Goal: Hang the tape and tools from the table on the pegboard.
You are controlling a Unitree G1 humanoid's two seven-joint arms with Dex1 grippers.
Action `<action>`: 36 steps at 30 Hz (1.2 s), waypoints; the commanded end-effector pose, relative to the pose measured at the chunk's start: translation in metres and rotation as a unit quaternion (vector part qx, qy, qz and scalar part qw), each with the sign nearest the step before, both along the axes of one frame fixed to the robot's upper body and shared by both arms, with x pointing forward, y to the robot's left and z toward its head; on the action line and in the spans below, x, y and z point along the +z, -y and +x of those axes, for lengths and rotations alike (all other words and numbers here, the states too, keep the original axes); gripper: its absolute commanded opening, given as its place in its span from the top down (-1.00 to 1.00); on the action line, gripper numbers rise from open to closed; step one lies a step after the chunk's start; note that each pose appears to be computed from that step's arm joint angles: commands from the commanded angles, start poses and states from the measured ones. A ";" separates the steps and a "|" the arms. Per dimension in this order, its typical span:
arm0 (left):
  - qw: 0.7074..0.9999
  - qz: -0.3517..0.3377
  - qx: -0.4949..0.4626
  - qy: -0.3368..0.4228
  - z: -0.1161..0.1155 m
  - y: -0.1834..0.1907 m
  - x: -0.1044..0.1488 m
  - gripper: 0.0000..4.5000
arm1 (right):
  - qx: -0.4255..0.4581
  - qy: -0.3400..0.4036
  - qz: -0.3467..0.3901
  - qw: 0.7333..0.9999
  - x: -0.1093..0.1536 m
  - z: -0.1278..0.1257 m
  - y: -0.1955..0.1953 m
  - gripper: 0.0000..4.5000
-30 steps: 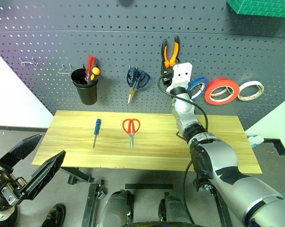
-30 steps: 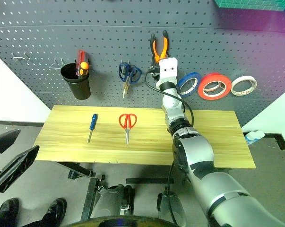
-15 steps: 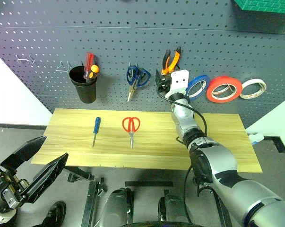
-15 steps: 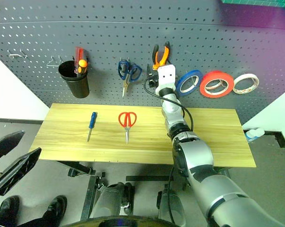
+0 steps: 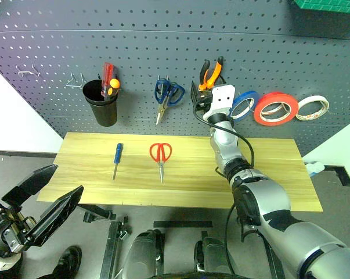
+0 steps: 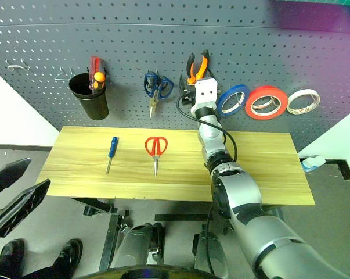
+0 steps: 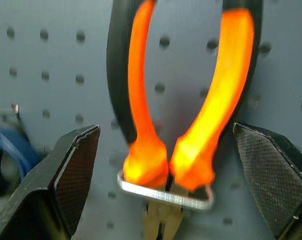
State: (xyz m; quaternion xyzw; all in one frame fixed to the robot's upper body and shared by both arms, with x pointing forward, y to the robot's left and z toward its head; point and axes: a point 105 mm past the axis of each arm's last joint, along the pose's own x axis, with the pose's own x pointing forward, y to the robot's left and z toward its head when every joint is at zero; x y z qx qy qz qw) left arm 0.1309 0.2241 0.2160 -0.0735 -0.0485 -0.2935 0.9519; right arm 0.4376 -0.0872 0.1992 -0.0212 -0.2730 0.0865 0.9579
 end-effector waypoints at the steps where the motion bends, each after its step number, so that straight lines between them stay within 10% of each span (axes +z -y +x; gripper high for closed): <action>1: 1.000 0.004 -0.007 0.010 0.001 0.002 0.003 -1.00 | 0.017 0.071 0.014 0.997 0.032 -0.010 -0.005 -0.98; 23: 0.999 -0.011 -0.033 0.003 0.011 0.001 -0.005 -1.00 | 0.027 0.204 -0.010 0.979 0.072 -0.055 -0.003 -0.98; 36: 0.999 -0.014 -0.043 0.015 0.023 -0.002 -0.012 -1.00 | 0.064 0.154 -0.044 0.985 0.058 -0.094 0.012 -0.98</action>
